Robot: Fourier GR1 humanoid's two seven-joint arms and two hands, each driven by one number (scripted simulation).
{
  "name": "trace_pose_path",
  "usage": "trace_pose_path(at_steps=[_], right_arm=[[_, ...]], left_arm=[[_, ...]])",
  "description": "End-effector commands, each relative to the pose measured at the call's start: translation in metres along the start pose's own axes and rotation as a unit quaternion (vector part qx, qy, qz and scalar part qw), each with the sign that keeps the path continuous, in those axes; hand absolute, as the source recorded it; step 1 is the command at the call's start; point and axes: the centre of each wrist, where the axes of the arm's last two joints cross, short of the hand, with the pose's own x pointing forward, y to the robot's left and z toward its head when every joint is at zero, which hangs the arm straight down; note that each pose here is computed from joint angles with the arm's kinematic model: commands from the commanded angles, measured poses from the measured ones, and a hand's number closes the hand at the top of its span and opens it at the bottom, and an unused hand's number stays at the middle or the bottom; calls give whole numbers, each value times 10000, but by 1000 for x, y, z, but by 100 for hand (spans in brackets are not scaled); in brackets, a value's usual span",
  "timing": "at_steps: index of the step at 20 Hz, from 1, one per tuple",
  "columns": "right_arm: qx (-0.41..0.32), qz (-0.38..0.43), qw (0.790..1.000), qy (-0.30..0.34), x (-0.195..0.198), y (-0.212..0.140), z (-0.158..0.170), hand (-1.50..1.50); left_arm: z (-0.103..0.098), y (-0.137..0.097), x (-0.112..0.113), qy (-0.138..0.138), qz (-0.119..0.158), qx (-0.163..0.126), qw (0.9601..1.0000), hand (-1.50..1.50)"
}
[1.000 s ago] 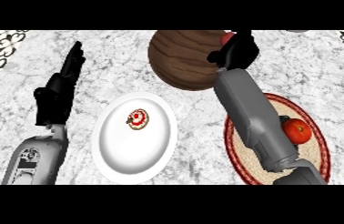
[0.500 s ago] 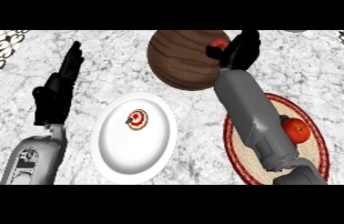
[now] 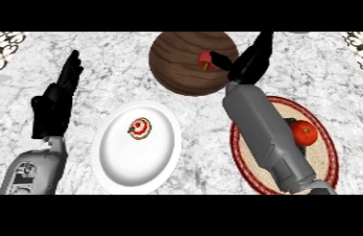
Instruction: Pick the bell pepper from the placemat and place it in the bowl
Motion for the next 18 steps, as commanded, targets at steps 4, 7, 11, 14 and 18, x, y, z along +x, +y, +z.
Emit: trace_pose_path(at_steps=[4,7,11,14,18], right_arm=[[373,-1022,9940,-74,-13,-27,59,-150],[598,-1170,9913,-51,-29,-37,93,-150],[792,-1201,9894,-213,-44,-62,120,-150],[714,-1144,9904,-302,-55,-70,132,-150],[766,-1208,9891,-352,-52,-71,146,-150]], left_arm=[[12,8,-18,86,-82,150,9998,0],[8,15,-15,160,-57,143,9998,0],[14,17,-15,82,-64,219,9997,0],[10,14,0,112,-26,183,9998,0],[3,12,-18,45,-60,140,9999,0]])
